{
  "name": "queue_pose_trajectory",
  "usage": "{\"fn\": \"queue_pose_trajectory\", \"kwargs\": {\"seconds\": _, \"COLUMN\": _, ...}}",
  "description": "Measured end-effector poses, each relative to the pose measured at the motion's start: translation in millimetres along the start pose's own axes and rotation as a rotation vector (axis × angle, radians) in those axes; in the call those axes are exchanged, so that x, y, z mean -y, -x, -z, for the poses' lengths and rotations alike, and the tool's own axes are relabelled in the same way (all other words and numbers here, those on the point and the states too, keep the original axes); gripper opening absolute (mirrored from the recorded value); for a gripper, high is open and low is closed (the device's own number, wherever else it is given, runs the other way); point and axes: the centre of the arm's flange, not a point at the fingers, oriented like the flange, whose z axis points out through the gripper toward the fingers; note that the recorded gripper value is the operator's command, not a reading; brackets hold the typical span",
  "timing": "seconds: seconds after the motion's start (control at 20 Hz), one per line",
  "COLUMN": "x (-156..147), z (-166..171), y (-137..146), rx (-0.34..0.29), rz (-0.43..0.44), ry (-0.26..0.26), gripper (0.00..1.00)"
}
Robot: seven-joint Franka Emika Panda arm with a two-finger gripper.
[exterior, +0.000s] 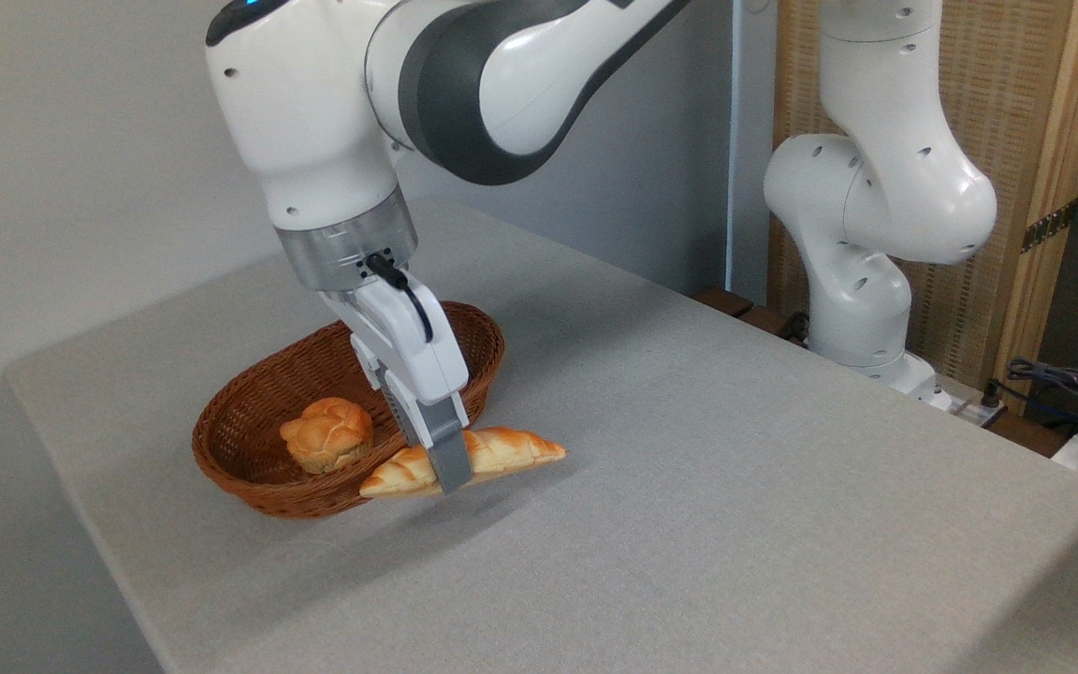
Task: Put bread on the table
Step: 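Lift the braided roll out of the basket and set it on the table, then open the gripper and raise it away from the roll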
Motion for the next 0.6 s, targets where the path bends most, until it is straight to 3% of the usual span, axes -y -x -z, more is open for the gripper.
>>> {"fn": "queue_pose_trajectory", "kwargs": {"seconds": 0.45, "x": 5.8, "z": 10.5, "y": 4.5, "rx": -0.028, "rz": 0.012, "ry": -0.032, "gripper": 1.0}}
{"fn": "queue_pose_trajectory", "kwargs": {"seconds": 0.6, "x": 17.8, "z": 32.9, "y": 18.7, "rx": -0.083, "rz": 0.045, "ry": -0.097, "gripper": 1.0}}
